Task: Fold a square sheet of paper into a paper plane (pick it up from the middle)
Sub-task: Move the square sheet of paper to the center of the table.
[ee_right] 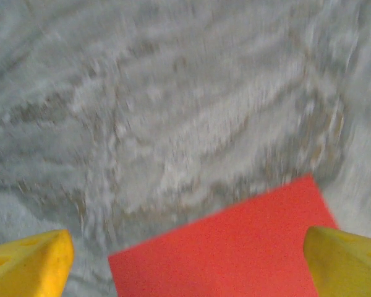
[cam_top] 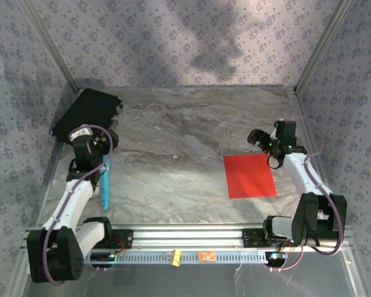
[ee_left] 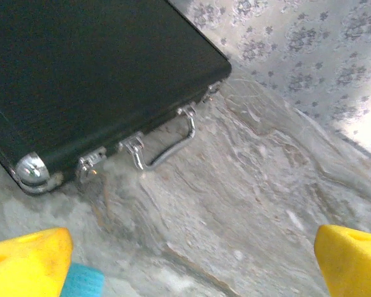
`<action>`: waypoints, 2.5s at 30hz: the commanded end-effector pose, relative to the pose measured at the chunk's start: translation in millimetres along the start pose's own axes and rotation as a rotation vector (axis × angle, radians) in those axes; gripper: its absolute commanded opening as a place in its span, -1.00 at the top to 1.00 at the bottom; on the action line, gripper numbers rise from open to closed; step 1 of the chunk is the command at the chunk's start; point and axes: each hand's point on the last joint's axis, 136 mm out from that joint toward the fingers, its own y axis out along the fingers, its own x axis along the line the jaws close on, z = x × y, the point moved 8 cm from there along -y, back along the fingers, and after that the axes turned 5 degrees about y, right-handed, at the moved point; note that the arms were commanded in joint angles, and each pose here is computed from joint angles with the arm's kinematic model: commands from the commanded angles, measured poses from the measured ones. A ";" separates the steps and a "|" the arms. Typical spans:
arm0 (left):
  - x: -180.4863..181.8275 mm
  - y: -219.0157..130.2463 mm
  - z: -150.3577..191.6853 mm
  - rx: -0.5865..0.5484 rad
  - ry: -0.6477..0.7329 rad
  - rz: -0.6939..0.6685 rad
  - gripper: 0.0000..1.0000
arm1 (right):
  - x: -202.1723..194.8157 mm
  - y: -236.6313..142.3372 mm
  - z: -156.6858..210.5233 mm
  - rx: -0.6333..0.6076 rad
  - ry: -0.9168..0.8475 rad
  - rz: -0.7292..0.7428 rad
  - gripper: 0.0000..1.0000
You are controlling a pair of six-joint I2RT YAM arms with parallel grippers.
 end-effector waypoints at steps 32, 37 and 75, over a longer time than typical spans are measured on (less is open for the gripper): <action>-63.9 -7.7 48.6 0.292 0.052 0.208 -1.00 | 28.7 78.0 121.8 0.376 0.389 0.041 -0.92; -79.0 -5.9 39.9 0.339 0.051 0.278 -1.00 | 67.4 86.1 137.8 0.388 0.398 0.019 -0.92; -107.8 1.5 48.7 0.404 0.174 0.267 -0.99 | 134.1 104.9 168.6 0.530 0.247 -0.084 -0.74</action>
